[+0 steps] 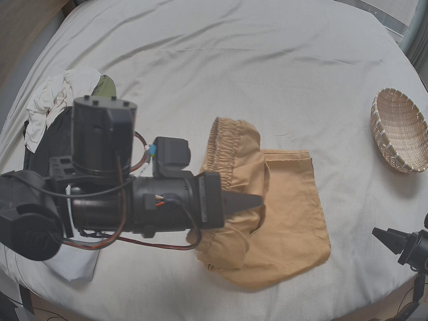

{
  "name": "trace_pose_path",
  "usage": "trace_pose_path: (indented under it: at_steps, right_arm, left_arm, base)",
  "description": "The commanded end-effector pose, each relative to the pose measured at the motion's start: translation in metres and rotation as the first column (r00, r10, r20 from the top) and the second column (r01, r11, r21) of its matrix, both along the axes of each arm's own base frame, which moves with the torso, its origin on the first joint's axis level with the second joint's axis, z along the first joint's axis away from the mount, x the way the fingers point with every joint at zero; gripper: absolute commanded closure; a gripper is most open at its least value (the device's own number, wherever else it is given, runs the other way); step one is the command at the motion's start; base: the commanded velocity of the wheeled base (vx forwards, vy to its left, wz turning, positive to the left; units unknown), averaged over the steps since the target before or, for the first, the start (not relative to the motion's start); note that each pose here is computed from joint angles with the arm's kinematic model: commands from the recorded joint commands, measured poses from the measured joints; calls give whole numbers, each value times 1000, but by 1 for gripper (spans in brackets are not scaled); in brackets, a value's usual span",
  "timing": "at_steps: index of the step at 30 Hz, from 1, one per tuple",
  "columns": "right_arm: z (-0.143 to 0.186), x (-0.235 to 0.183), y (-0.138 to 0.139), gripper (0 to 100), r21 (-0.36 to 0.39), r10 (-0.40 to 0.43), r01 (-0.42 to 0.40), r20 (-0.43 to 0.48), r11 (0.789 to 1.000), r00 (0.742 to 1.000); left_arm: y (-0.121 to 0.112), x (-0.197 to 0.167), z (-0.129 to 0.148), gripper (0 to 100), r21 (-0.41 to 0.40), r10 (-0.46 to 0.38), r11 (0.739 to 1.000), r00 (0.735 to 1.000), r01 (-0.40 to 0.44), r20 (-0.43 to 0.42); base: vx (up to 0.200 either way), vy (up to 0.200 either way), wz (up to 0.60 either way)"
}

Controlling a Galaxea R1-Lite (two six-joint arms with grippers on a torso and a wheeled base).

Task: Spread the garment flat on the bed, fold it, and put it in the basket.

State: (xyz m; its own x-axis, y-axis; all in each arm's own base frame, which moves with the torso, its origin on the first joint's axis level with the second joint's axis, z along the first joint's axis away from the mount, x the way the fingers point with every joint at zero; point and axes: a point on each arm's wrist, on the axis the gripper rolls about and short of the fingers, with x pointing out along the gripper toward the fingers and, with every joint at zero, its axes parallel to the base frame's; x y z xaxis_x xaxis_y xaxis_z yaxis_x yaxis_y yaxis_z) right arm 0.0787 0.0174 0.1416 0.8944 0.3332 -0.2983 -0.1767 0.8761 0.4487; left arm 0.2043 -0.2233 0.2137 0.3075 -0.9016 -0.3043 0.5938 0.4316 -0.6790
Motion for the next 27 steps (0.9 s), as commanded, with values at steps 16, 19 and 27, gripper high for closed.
trace_pose_path:
  at_steps: [16, 19, 27]
  right_arm:
    - [-1, 0, 0, 0, 3, 6, -6, -4, 1000, 1000]
    - [-2, 0, 1, 0, 4, 15, -14, -12, 1000, 1000]
    - [-4, 3, 2, 0, 20, 65, -64, -43, 998, 997]
  left_arm:
    - [-52, 29, -31, 0, -31, -30, 999, 998, 28, -58]
    - [-54, 28, -28, 0, -56, -28, 998, 999, 26, -46]
    - [-36, 22, -19, 0, -70, 4, 997, 999, -7, -46]
  base:
    - [0, 0, 0]
    - [0, 0, 0]
    - [0, 0, 0]
